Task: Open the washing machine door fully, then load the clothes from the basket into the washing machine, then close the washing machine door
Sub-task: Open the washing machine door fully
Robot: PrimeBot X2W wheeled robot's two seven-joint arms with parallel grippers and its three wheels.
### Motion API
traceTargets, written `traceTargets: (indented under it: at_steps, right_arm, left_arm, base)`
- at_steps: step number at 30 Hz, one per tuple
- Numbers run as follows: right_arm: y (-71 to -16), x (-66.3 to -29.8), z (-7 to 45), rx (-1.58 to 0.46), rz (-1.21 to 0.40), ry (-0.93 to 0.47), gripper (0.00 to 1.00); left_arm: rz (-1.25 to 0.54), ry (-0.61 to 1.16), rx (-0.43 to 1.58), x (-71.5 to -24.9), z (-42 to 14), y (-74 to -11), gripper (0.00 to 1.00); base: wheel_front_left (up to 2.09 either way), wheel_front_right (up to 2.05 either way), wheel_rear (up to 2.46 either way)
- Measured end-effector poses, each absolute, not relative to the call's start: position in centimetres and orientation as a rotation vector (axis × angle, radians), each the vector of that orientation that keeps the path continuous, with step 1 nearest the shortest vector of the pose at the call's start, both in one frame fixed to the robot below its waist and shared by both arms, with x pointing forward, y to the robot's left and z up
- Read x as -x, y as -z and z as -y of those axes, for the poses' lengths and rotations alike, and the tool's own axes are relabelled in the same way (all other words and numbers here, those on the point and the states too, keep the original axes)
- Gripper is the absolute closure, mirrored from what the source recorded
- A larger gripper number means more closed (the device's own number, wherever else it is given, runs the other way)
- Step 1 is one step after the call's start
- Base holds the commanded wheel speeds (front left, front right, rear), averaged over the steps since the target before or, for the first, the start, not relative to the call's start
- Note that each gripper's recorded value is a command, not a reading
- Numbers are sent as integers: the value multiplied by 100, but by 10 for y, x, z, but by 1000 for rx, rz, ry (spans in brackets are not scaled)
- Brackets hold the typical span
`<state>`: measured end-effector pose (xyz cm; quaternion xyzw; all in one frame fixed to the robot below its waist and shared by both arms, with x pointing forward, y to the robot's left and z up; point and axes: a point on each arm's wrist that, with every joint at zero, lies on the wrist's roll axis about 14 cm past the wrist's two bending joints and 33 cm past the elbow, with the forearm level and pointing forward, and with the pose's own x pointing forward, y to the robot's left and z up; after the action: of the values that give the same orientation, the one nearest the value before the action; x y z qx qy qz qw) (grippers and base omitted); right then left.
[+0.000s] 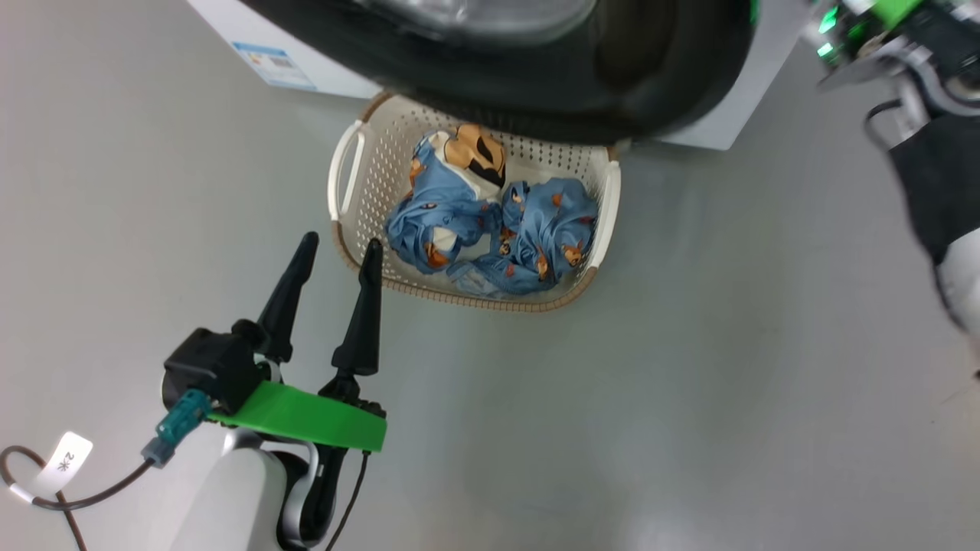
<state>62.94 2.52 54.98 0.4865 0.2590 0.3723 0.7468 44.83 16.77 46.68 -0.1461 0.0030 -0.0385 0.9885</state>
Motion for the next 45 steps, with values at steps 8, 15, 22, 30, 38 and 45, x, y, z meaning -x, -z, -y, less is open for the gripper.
traceTargets:
  at_steps: [8,15,22,30,38,45]
  right_arm:
    - [-549,-588,-48,-1042,-637,-883,100]
    - [-551,-559,-50,-1031,-666,-898,100]
    - [-558,-537,-56,-1019,-689,-936,100]
    - [-563,-508,-68,-1012,-720,-986,100]
    - [-561,-470,-91,-997,-787,-1054,100]
    - [-561,-438,-116,-985,-848,-1128,100]
  left_arm:
    - [9,78,296,-437,-166,-475,0]
    - [20,75,293,-423,-166,-483,0]
    - [37,65,283,-411,-169,-490,0]
    - [53,36,279,-394,-177,-497,0]
    - [77,-4,271,-374,-190,-506,0]
    - [85,-47,266,-355,-201,-507,0]
  base:
    - [0,0,0]
    - [0,0,0]
    - [0,0,0]
    - [0,0,0]
    - [0,0,0]
    - [0,0,0]
